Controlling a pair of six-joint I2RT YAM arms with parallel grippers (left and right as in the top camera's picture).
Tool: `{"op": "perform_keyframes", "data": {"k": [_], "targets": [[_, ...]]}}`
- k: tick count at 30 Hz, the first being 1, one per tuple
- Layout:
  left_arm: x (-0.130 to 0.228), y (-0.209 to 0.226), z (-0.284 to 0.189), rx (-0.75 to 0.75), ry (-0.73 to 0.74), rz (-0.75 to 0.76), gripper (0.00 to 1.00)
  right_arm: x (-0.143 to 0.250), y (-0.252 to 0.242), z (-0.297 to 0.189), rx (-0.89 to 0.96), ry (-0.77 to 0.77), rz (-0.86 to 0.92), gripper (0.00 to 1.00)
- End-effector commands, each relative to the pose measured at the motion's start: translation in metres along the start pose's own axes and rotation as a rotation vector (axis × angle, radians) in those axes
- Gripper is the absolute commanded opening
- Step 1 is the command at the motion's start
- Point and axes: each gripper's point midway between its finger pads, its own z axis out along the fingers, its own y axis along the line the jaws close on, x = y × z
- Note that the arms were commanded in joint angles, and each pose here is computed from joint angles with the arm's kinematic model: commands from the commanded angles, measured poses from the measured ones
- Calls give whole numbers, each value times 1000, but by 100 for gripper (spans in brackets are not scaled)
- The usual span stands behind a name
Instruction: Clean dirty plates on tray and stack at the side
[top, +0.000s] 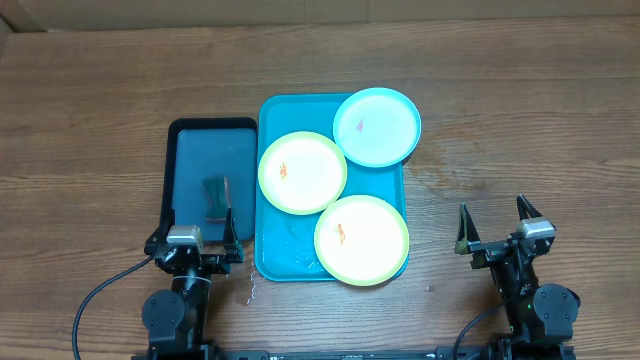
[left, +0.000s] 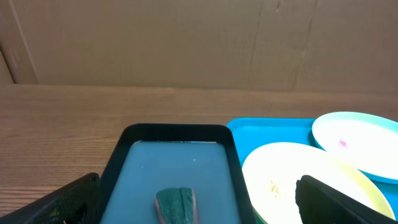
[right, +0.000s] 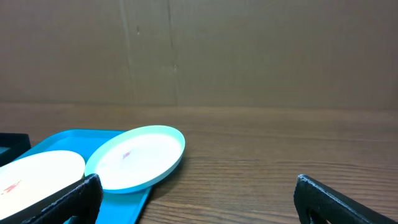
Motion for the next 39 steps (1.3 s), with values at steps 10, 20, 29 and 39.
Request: {"op": "perform_keyframes", "data": {"k": [10,20,29,39], "targets": [[3,1,0,-8,8,19,100,3,-1,0,6,1,0,100],[2,7,0,-43,7,51,100,3,-1,0,6,1,0,100],[2,24,-1,-144,9,116,100,3,-1,0,6,1,0,100],[4,7,0,-43,12,4,100,3,-1,0,5,1,0,100]]}}
